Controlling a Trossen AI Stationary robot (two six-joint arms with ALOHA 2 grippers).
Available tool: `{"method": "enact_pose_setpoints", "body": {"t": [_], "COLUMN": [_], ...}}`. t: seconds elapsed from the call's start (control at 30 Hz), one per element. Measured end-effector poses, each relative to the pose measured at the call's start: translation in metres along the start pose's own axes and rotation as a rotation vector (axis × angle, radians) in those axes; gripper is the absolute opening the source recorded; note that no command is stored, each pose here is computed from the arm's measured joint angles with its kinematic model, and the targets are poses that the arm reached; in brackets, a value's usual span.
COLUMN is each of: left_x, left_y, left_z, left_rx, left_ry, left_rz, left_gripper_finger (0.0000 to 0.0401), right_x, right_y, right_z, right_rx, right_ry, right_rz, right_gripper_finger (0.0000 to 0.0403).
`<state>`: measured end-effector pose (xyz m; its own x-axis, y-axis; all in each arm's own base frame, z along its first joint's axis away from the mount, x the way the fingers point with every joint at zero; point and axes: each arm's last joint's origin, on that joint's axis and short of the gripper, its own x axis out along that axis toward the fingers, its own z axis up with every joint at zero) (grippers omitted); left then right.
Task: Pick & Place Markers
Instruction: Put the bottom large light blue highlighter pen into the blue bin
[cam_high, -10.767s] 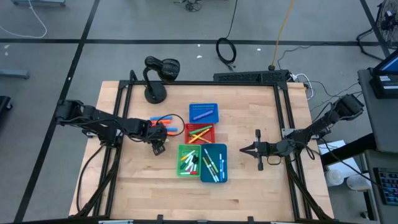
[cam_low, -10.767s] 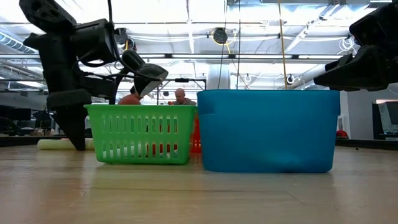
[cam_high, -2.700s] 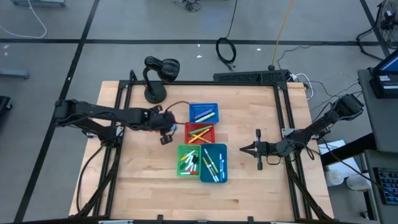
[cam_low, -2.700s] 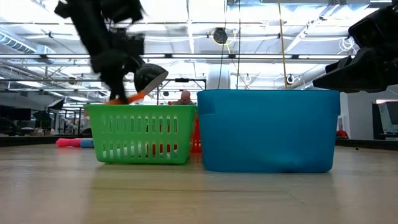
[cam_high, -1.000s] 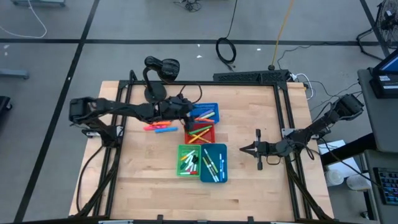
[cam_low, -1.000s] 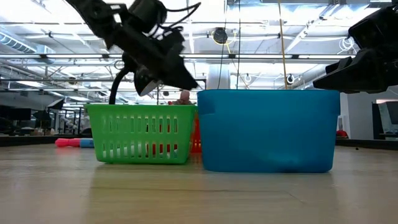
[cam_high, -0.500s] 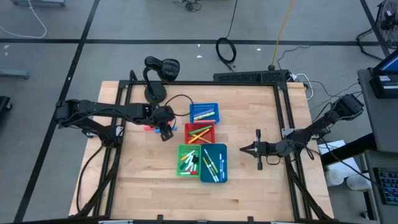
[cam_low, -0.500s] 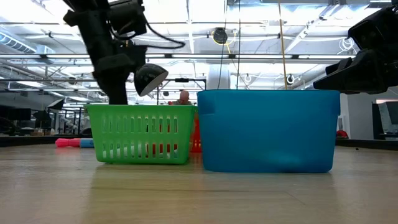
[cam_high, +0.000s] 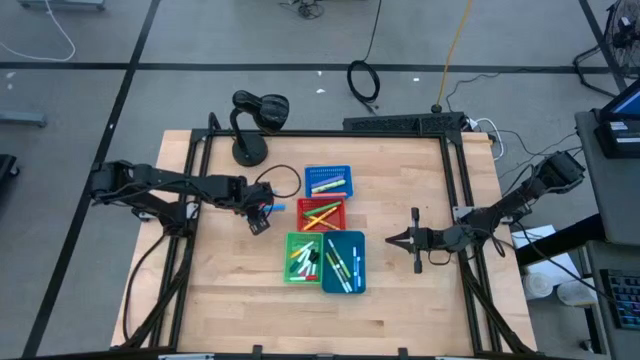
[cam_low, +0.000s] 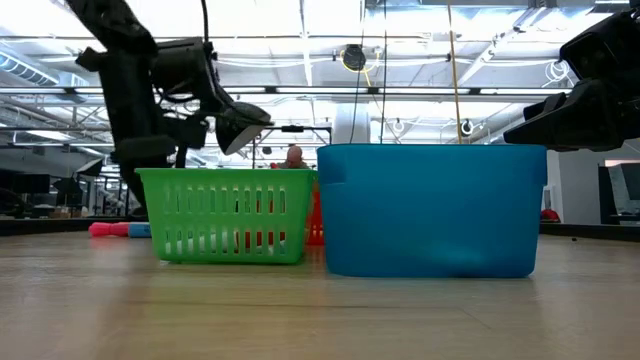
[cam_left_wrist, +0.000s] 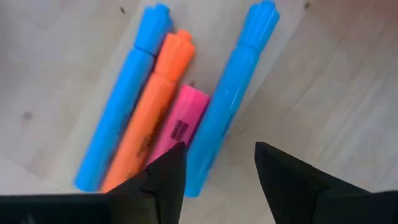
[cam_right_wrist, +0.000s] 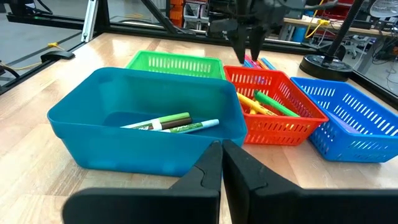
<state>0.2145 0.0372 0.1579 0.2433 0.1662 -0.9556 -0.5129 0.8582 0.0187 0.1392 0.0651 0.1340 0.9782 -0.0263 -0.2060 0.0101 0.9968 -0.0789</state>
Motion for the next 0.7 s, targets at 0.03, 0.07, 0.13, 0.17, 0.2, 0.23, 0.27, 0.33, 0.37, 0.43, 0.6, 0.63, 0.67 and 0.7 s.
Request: {"method": "enact_pose_setpoints", "body": {"t": [0.03,0.07,0.13,0.17,0.2,0.23,0.27,0.33,0.37,0.43,0.6,0.63,0.67,0.7], "left_x": [0.002,0.005,0.008,0.009,0.011,0.012,0.014,0.017,0.018,0.021,0.028,0.03,0.031,0.032], "left_y": [0.0,0.0,0.0,0.0,0.0,0.0,0.0,0.0,0.001,0.001,0.003,0.004,0.005,0.005], "left_z": [-0.002,-0.003,-0.005,-0.006,-0.007,-0.008,-0.008,-0.009,-0.011,-0.013,-0.021,-0.023,-0.026,-0.028], "left_rx": [-0.006,-0.011,-0.016,-0.017,-0.017,-0.017,-0.017,-0.018,-0.019,-0.019,-0.041,-0.051,-0.059,-0.067], "left_ry": [-0.003,-0.009,-0.022,-0.025,-0.028,-0.035,-0.049,-0.068,-0.072,-0.079,-0.098,-0.093,-0.085,-0.079], "left_rz": [-0.009,-0.021,-0.033,-0.038,-0.044,-0.047,-0.052,-0.059,-0.061,-0.064,-0.071,-0.069,-0.064,-0.061], "left_gripper_finger": [0.0195,0.0195,0.0191,0.0188,0.0185,0.0182,0.0178,0.0172,0.0168,0.0161,0.0143,0.0139,0.0135,0.0131], "right_x": [0.0,0.0,0.0,0.0,0.0,0.0,0.0,0.0,0.0,0.0,0.0,0.0,0.0,0.0], "right_y": [0.0,0.0,0.0,0.0,0.0,0.0,0.0,0.0,0.0,0.0,0.0,0.0,0.0,0.0], "right_z": [0.0,0.0,0.0,0.0,0.0,0.0,0.0,0.0,0.0,0.0,0.0,0.0,0.0,0.0], "right_rx": [0.0,0.0,0.0,0.0,0.0,0.0,0.0,0.0,0.0,0.0,0.0,0.0,0.0,0.001], "right_ry": [0.0,0.0,0.0,0.0,0.0,0.0,0.0,0.0,0.0,-0.001,0.0,0.0,0.0,0.0], "right_rz": [0.0,0.0,0.0,0.0,0.0,0.0,0.0,0.0,0.0,0.0,0.0,0.0,0.0,0.0], "right_gripper_finger": [0.0,0.0,0.0,0.0,0.0,0.0,0.0,0.0,0.0,0.0,0.0,0.0,0.0,0.0]}}
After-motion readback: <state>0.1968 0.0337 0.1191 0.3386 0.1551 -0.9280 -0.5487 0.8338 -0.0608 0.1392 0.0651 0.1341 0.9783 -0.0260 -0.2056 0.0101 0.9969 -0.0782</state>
